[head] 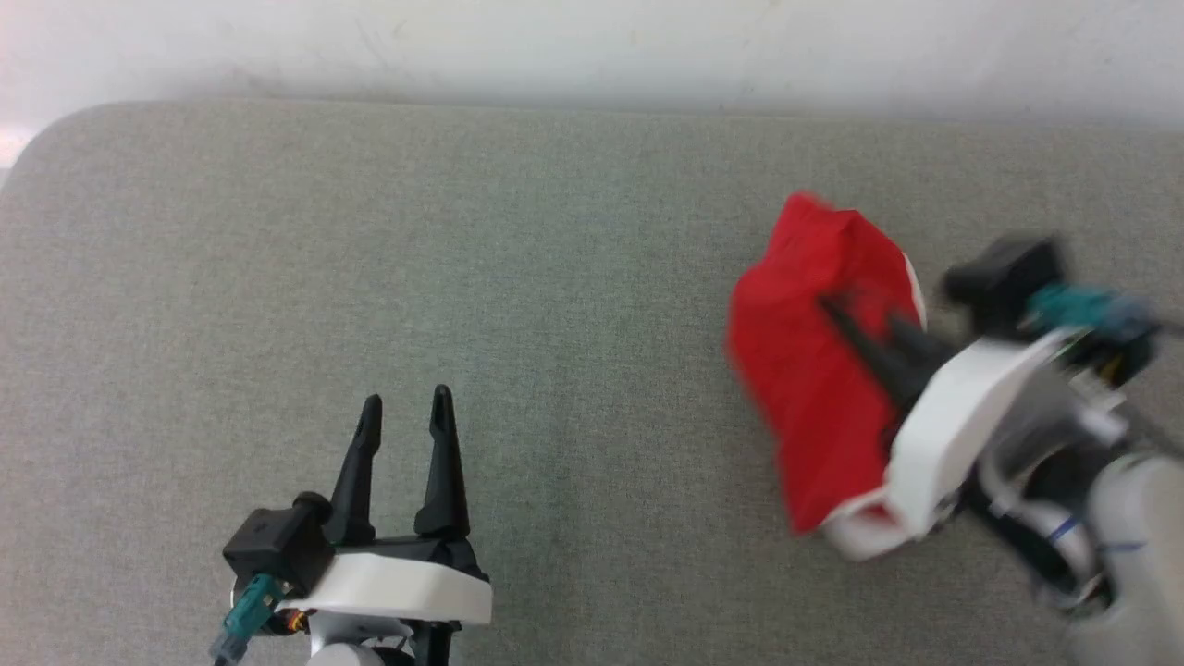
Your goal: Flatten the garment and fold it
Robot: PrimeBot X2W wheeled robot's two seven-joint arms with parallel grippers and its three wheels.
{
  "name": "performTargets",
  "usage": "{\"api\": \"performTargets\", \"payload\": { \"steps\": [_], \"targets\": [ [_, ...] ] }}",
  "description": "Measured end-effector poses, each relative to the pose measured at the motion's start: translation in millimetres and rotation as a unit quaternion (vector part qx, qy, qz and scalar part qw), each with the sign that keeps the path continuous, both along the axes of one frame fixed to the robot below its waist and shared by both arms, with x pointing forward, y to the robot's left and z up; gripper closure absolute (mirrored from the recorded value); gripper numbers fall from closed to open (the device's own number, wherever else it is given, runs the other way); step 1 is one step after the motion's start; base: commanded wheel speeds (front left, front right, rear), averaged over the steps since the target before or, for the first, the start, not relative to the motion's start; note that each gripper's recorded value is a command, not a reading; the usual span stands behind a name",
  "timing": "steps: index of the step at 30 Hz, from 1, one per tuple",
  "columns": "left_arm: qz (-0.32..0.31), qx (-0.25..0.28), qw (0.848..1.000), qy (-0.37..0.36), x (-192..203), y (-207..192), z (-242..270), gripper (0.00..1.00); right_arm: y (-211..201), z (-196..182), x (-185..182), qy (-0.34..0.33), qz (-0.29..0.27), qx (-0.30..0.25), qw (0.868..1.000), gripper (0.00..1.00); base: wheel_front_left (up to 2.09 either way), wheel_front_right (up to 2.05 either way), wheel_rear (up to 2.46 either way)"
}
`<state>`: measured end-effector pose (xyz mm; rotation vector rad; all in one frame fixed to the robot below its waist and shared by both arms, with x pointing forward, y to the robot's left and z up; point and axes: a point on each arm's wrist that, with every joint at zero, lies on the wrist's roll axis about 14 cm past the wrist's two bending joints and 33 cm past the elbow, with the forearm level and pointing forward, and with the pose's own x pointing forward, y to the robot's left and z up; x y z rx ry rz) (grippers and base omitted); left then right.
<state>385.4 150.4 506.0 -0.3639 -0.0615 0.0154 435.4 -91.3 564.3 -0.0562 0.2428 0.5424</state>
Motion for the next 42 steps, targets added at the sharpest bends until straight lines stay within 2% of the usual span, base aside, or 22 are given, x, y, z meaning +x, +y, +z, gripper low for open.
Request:
{"api": "performTargets", "payload": {
  "steps": [5, 10, 11, 12, 13, 16, 19, 24, 27, 31, 35, 42],
  "targets": [
    [-0.005, -0.001, 1.0, 0.015, 3.3, -2.7, -10.6, 0.0, 42.9, -67.6, -32.8, 0.089, 0.06, 0.009, 0.994, 1.0, 0.0, 0.0, 0.0],
    [0.004, 0.0, 1.0, 0.023, 4.3, 4.0, -15.8, 0.0, 83.6, -98.4, -54.1, 0.129, 0.108, 0.033, 0.985, 1.0, 0.0, 0.0, 0.0],
    [0.006, 0.0, 1.0, 0.025, 3.7, 5.5, -17.2, 0.0, 90.4, -102.6, -58.3, 0.134, 0.118, 0.034, 0.983, 0.69, 0.0, 0.0, 0.0],
    [0.008, 0.0, 1.0, 0.027, 3.0, 7.0, -18.5, 0.0, 95.3, -106.9, -61.7, 0.139, 0.126, 0.033, 0.982, 0.27, 0.0, 0.0, 0.0],
    [0.01, 0.001, 1.0, 0.029, 2.3, 8.2, -19.4, 0.0, 99.4, -111.3, -65.4, 0.145, 0.134, 0.029, 0.98, 0.0, 0.0, 0.0, 0.0],
    [0.014, 0.002, 0.999, 0.032, 0.3, 10.9, -21.2, 0.0, 103.9, -114.4, -67.4, 0.15, 0.141, 0.032, 0.978, 0.0, 0.0, 0.0, 0.0],
    [0.016, -0.002, 0.999, 0.03, -1.2, 12.3, -19.0, 0.0, 95.7, -97.1, -49.5, 0.118, 0.121, 0.045, 0.985, 0.0, 0.0, 0.0, 0.0],
    [0.017, -0.002, 1.0, 0.022, -3.2, 12.9, -13.3, 0.0, 49.3, -63.1, -13.2, 0.057, 0.033, 0.072, 0.995, 0.0, 0.0, 0.0, 0.0],
    [0.017, -0.002, 1.0, 0.017, -3.8, 12.9, -10.1, 0.0, 14.5, -58.1, -8.6, 0.046, -0.023, 0.07, 0.996, 0.0, 0.0, 0.0, 0.0],
    [0.015, -0.003, 1.0, 0.016, -2.7, 11.1, -9.6, 0.0, -36.6, -71.3, -17.1, 0.061, -0.098, 0.038, 0.993, 0.0, 0.0, 0.0, 0.0],
    [0.011, -0.003, 1.0, 0.019, -1.1, 8.5, -12.4, 0.0, -73.0, -97.4, -33.3, 0.1, -0.146, -0.011, 0.984, 0.0, 0.0, 0.0, 0.0],
    [0.007, 0.002, 1.0, 0.025, 2.9, 8.3, -16.7, 0.0, -74.8, -137.7, -47.6, 0.16, -0.151, -0.03, 0.975, 0.0, 0.0, 0.0, 0.0]
  ]
}}
